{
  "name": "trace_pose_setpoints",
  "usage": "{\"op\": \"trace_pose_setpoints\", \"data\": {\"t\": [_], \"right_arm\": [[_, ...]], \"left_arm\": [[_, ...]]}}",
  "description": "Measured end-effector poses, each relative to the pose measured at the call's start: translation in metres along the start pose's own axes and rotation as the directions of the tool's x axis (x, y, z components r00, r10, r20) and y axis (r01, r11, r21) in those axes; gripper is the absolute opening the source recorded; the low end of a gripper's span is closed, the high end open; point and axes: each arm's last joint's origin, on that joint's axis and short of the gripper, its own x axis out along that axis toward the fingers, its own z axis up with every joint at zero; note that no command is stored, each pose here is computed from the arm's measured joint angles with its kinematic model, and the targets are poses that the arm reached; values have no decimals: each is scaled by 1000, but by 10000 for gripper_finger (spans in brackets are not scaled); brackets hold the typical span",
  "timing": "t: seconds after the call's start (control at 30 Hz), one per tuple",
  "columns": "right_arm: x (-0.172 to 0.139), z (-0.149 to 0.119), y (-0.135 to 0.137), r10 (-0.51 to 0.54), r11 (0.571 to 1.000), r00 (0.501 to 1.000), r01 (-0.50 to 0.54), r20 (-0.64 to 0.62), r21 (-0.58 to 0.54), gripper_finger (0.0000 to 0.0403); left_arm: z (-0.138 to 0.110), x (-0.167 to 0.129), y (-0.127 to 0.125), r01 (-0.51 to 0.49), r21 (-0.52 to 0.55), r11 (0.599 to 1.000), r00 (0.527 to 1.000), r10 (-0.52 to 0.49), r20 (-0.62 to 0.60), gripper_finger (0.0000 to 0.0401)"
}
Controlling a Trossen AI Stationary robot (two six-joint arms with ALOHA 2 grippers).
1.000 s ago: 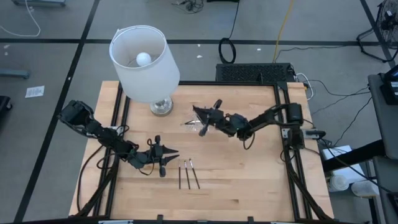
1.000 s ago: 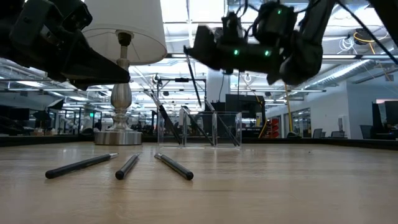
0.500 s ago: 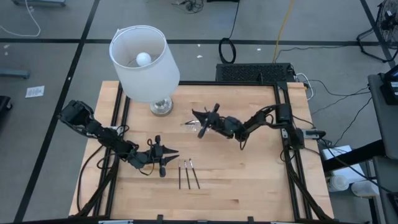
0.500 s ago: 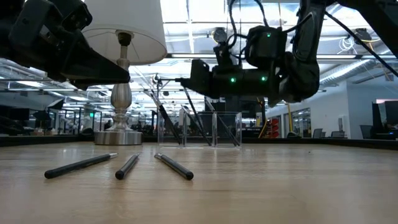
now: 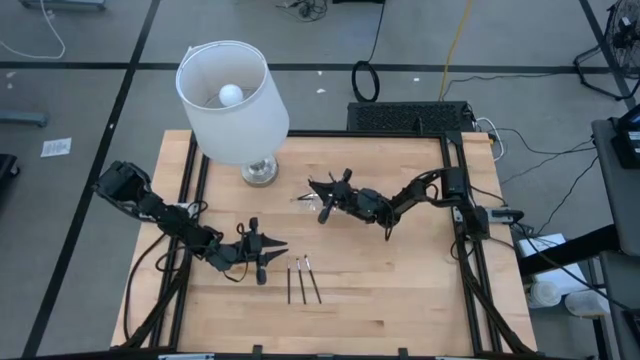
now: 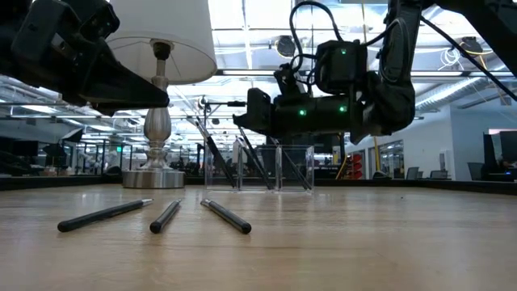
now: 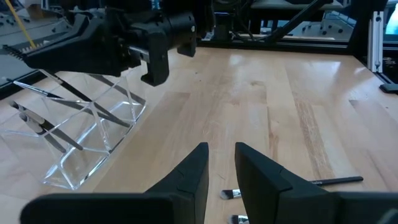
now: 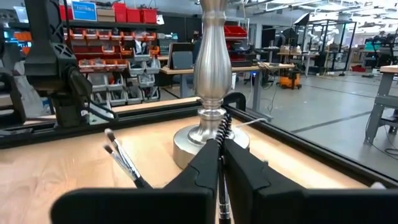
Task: Put items in baskets/containers
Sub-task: Put the black brow brush into the transparent organizer, then put the black eyeshadow brush into the transparent organizer
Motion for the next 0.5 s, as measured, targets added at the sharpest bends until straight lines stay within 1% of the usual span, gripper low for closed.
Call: {"op": "trace_pose_setpoints", "data": {"t": [0.1, 0.17, 0.23, 0.33, 0.43, 0.47, 0.5], "right_arm": [[0, 9, 0, 1, 1000, 1000, -1, 4, 2, 36], [0, 20, 1, 2, 1000, 1000, -2, 10, 1, 51], [-1, 33, 3, 8, 1000, 1000, -8, -9, -17, 65], [-7, 63, 7, 27, 997, 999, -30, -32, -77, 84], [-21, 97, 15, 66, 989, 995, -74, -69, -127, 95], [-28, 108, 20, 97, 986, 992, -106, -74, -130, 96], [-35, 119, 25, 151, 979, 985, -160, -79, -130, 97]], "left_arm": [[0, 0, 0, 0, 4, 1000, 1000, 0, 0, 88], [0, 0, 0, 0, 4, 1000, 1000, 0, 0, 88], [0, 0, 0, 0, 4, 1000, 1000, 0, 0, 88], [0, 0, 0, 0, 5, 1000, 1000, 0, 0, 88], [0, 0, 0, 0, 5, 1000, 1000, 0, 0, 88], [0, 0, 0, 0, 6, 1000, 1000, 0, 0, 88], [0, 0, 0, 0, 6, 1000, 1000, 0, 0, 88]]}}
